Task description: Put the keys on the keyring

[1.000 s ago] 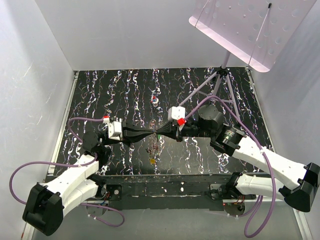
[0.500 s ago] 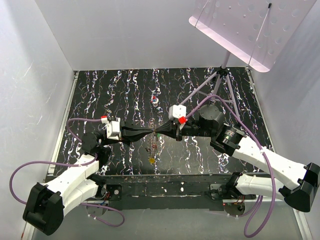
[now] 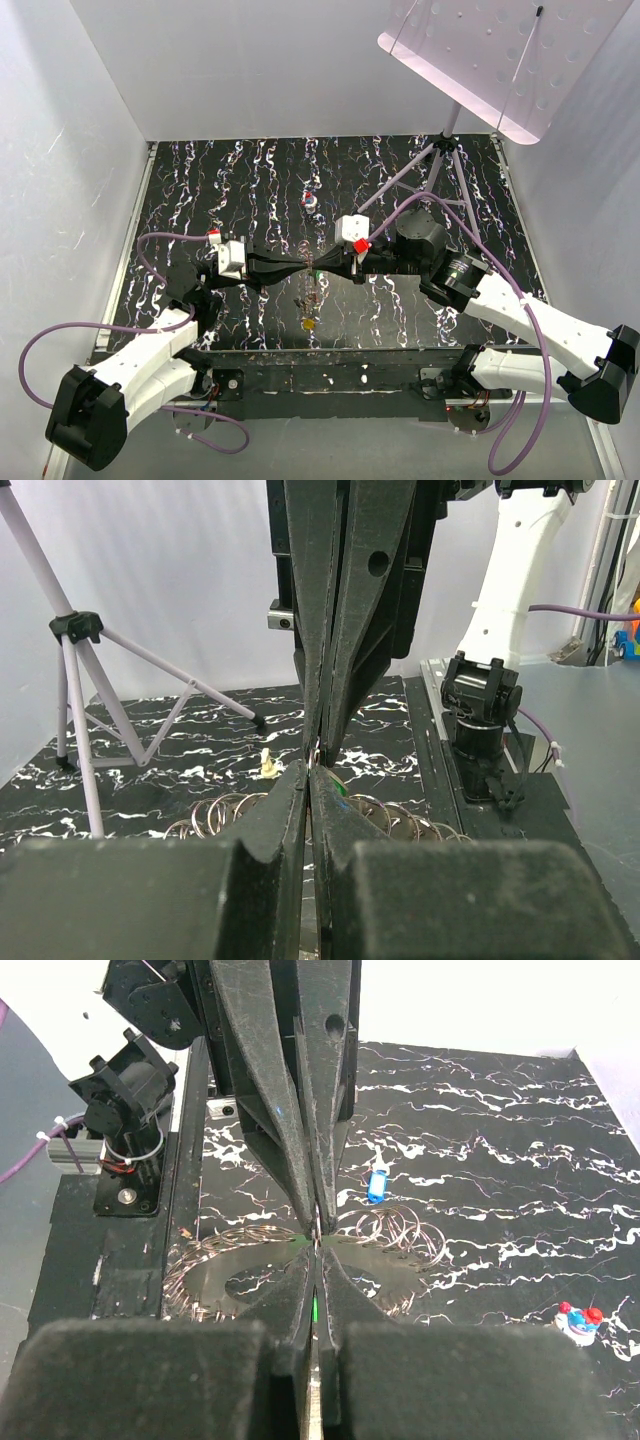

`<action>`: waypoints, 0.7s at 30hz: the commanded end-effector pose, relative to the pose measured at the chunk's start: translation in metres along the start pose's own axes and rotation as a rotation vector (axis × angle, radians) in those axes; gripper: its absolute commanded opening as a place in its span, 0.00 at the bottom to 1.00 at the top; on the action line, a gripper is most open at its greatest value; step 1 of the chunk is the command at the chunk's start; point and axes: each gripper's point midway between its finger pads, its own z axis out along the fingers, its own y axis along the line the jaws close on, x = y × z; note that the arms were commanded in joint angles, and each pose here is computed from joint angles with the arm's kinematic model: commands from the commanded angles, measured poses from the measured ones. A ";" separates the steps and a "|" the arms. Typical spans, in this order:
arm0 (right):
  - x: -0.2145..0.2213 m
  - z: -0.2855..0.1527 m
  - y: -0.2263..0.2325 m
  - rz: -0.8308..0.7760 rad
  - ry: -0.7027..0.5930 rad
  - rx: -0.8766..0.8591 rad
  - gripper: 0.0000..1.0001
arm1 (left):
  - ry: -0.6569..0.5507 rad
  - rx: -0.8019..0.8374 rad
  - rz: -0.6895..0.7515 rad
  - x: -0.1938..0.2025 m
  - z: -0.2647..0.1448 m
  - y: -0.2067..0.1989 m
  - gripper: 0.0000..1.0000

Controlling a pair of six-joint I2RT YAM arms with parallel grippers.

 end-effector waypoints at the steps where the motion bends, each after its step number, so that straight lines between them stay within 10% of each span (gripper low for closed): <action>1: -0.041 0.002 -0.001 -0.047 -0.109 -0.012 0.01 | -0.016 0.002 0.037 -0.014 0.005 0.003 0.00; 21: -0.043 0.003 0.001 -0.062 -0.116 -0.028 0.01 | -0.010 -0.004 0.025 -0.013 0.006 0.004 0.00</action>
